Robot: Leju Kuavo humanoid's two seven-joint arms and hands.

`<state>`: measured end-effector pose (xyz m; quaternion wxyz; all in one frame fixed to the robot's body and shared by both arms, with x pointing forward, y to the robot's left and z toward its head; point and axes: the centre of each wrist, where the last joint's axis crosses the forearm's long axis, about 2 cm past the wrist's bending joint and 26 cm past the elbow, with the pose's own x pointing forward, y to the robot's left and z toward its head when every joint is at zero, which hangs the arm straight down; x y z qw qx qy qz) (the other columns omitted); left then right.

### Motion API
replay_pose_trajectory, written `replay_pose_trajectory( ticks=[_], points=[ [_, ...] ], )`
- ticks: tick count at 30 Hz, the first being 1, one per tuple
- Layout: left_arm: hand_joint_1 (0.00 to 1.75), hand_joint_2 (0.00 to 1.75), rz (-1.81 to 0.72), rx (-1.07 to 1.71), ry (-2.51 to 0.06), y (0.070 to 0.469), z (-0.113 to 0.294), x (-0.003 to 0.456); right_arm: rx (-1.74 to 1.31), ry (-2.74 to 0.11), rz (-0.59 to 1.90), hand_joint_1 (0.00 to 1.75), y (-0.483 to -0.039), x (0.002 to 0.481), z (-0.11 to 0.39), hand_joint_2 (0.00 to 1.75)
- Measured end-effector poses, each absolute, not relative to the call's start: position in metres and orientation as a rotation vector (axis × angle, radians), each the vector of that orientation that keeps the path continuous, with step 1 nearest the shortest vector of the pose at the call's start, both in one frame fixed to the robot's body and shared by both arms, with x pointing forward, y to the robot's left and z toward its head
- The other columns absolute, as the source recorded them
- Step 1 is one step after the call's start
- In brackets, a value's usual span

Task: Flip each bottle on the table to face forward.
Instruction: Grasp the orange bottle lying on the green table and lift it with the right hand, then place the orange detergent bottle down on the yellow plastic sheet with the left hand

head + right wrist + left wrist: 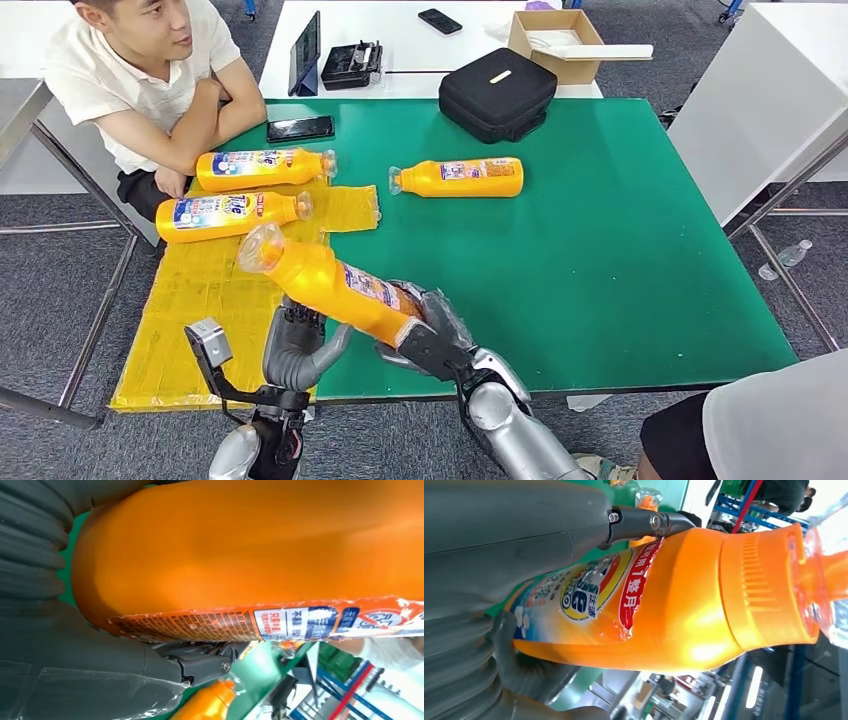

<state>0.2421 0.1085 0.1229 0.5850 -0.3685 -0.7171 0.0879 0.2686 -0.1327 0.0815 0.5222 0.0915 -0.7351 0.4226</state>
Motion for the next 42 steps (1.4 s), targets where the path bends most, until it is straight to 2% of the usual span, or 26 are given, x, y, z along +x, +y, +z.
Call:
replay_pose_trajectory(
  ticks=[5,6,9,10,19,21,22,24,25,26,42],
  points=[
    [0.00,1.75,0.239,-0.886,-1.656,0.108,0.124,0.246,0.245,-1.788,1.048,1.64,-0.118,0.267,0.085,1.75],
    [0.22,1.75,0.244,-0.889,-1.653,0.108,0.123,0.246,0.250,-1.792,1.052,1.64,-0.116,0.266,0.086,1.75],
    [1.53,1.75,0.253,-0.901,-1.647,0.108,0.123,0.248,0.257,-1.801,1.057,1.62,-0.112,0.265,0.086,1.75],
    [1.75,1.75,0.257,-0.911,-1.643,0.108,0.123,0.248,0.263,-1.803,1.054,1.61,-0.112,0.264,0.085,1.75],
    [1.75,1.75,0.290,-0.952,-1.626,0.107,0.122,0.248,0.305,-1.789,1.028,1.61,-0.111,0.263,0.079,1.75],
    [1.75,1.75,0.290,-0.952,-1.626,0.107,0.122,0.248,0.307,-1.784,1.028,1.50,-0.111,0.263,0.077,1.75],
    [1.75,1.75,0.291,-0.952,-1.626,0.107,0.122,0.248,0.308,-1.781,1.028,1.29,-0.111,0.263,0.076,1.75],
    [1.75,1.75,0.291,-0.951,-1.627,0.108,0.122,0.248,0.309,-1.775,1.025,0.52,-0.112,0.263,0.075,1.75],
    [1.75,1.75,0.290,-0.949,-1.628,0.108,0.122,0.248,0.310,-1.770,1.025,0.19,-0.112,0.262,0.073,1.75],
    [1.75,1.75,0.288,-0.945,-1.629,0.108,0.122,0.248,0.309,-1.767,1.024,0.00,-0.112,0.262,0.072,1.75],
    [1.75,1.75,0.270,-0.906,-1.648,0.108,0.124,0.248,0.285,-1.706,1.011,0.00,-0.113,0.253,0.056,1.75]
  ],
)
